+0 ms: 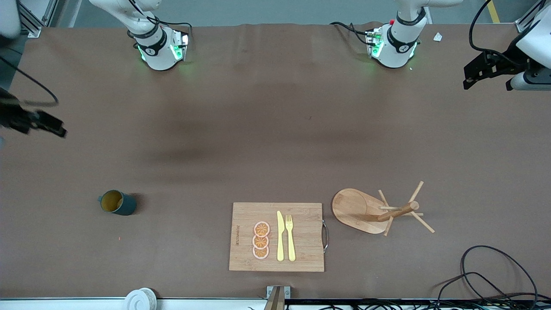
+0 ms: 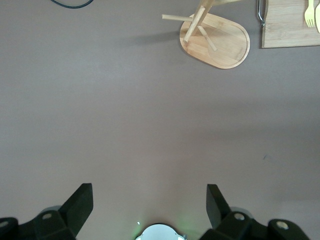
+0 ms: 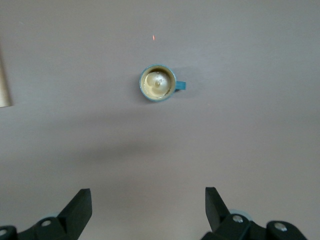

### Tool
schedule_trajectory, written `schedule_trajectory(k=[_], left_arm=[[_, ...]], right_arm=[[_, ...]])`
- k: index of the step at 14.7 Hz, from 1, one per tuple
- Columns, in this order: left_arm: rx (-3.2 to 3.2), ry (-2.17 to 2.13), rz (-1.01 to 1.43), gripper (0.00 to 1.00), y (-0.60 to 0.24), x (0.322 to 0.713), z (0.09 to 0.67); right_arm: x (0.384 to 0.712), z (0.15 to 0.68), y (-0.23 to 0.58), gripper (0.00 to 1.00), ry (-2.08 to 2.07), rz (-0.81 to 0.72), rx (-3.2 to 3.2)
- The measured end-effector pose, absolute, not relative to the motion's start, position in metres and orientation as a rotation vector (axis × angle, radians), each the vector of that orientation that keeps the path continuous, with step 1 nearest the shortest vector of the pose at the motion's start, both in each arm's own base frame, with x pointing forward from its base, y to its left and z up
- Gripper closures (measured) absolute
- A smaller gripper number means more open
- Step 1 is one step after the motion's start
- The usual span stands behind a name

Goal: Pass cup and hang on rack
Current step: 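Reach the right gripper down to the teal mug and grasp it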

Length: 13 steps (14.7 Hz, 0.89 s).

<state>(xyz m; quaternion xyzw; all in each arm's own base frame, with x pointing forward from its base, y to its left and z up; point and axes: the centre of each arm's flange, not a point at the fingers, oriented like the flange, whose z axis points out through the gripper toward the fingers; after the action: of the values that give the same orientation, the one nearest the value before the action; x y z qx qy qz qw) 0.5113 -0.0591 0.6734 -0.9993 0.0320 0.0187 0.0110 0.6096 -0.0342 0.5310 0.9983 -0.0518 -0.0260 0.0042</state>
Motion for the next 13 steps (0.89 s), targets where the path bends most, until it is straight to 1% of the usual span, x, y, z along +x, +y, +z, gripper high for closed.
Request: schedule_trajectory(k=[2, 4, 7, 9, 10, 11, 12, 13], left_arm=[[-3.117, 0.1, 0.06, 0.0, -0.059, 0.512, 0.673], [-3.117, 0.099, 0.061, 0.0, -0.059, 0.512, 0.672], [-3.117, 0.1, 0.069, 0.0, -0.059, 0.513, 0.67], [-3.116, 0.1, 0.077, 0.0, -0.06, 0.515, 0.667], [-3.116, 0.1, 0.08, 0.0, -0.06, 0.516, 0.666], [-3.116, 0.1, 0.081, 0.0, -0.06, 0.516, 0.665], [-3.116, 0.1, 0.079, 0.0, -0.06, 0.517, 0.665], [-3.116, 0.101, 0.078, 0.0, -0.06, 0.517, 0.665]], right_arm=[[0.645, 0.452, -0.029, 0.0, -0.146, -0.114, 3.137], [0.67, 0.385, -0.028, 0.0, -0.146, -0.091, 3.148], [0.691, 0.303, -0.029, 0.0, -0.152, -0.047, 3.156], [0.696, 0.264, -0.025, 0.0, -0.147, -0.035, 3.161], [0.697, 0.252, -0.023, 0.04, -0.143, -0.045, 3.162], [0.697, 0.244, -0.021, 0.04, -0.14, -0.06, 3.162], [0.697, 0.241, -0.02, 0.1, -0.137, -0.064, 3.162], [0.698, 0.242, -0.019, 0.22, -0.136, -0.06, 3.163]])
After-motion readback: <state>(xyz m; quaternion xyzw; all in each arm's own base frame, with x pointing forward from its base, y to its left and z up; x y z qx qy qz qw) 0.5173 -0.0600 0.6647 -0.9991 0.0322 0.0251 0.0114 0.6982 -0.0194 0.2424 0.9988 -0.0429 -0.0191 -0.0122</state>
